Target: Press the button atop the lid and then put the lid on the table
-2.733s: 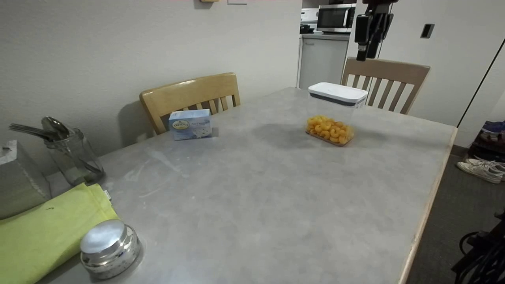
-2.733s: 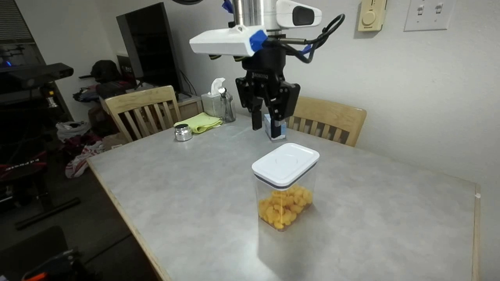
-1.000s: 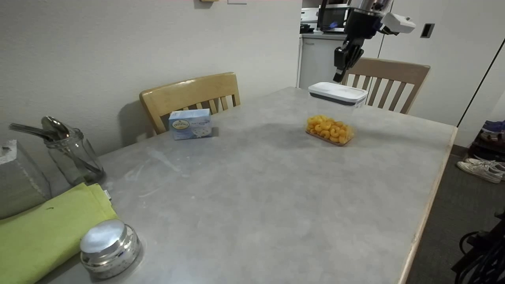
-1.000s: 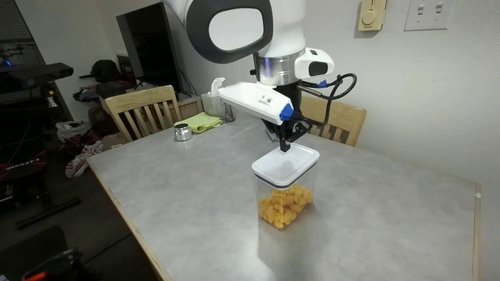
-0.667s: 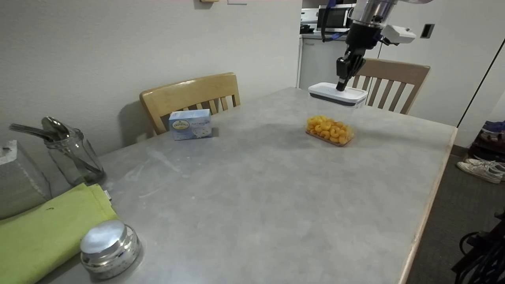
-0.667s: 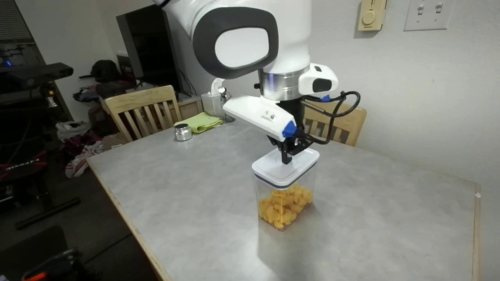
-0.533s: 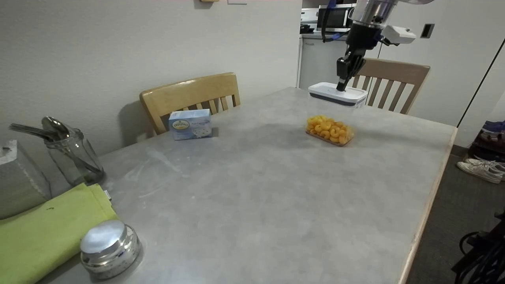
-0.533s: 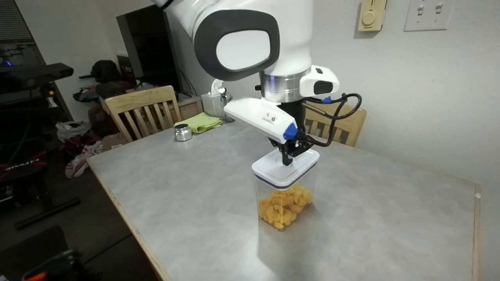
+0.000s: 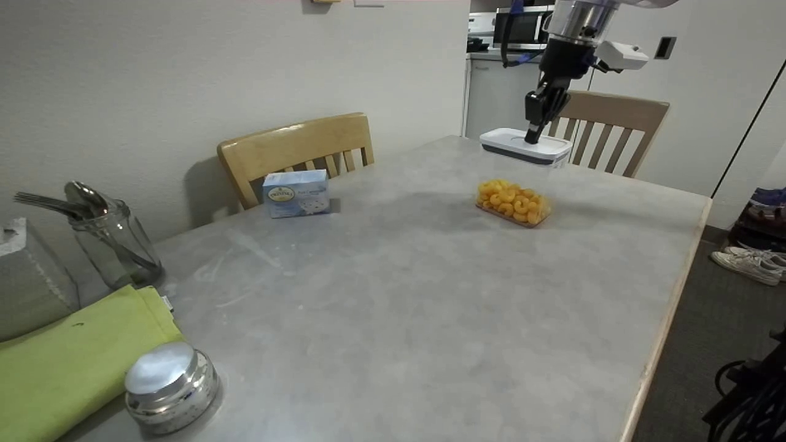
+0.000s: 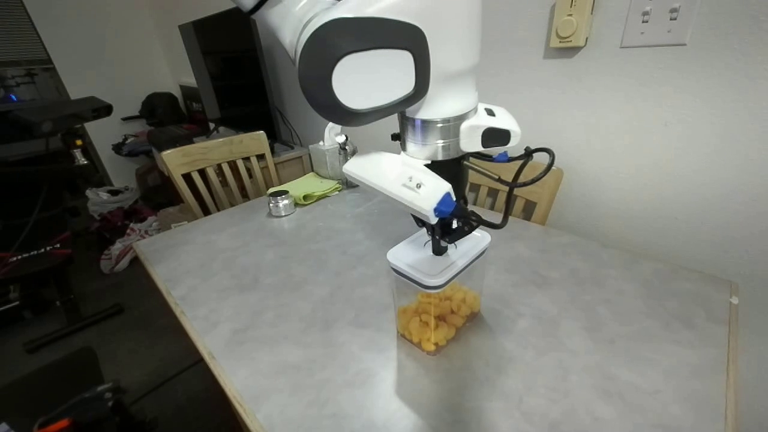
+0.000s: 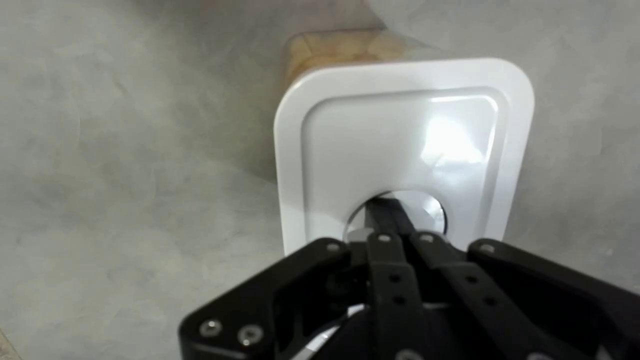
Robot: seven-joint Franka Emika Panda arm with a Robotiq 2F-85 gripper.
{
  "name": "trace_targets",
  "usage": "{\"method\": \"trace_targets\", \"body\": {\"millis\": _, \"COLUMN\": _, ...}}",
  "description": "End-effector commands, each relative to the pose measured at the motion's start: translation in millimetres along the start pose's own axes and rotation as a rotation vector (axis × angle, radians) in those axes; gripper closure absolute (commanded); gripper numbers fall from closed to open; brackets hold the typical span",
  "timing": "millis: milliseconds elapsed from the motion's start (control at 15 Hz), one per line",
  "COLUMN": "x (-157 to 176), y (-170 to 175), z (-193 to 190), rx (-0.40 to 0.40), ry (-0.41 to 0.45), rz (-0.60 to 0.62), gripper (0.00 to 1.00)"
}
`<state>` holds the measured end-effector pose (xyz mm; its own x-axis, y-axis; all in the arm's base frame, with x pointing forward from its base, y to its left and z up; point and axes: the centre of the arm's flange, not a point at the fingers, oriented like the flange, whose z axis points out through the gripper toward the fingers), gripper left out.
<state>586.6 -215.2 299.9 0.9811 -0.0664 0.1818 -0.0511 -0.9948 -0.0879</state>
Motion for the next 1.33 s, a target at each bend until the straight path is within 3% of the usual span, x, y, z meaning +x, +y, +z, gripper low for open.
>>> {"method": "trace_targets", "body": {"millis": 0, "x": -27, "y": 2, "z": 43, "rx": 0.020, "ry": -0.103, "rz": -0.016, "gripper": 1.00}}
{"method": "trace_targets", "body": {"millis": 200, "x": -25, "y": 2, "z": 42, "rx": 0.017, "ry": -0.103, "rz": -0.017, "gripper": 1.00}}
{"method": "trace_targets", "body": {"millis": 667, "x": -12, "y": -18, "z": -21, "rx": -0.015, "ry": -0.028, "rz": -0.053, "gripper": 1.00}}
{"method": "trace_targets", "body": {"millis": 1267, "x": -8, "y": -20, "z": -30, "rx": -0.012, "ry": 0.012, "rz": -0.069, "gripper": 1.00}}
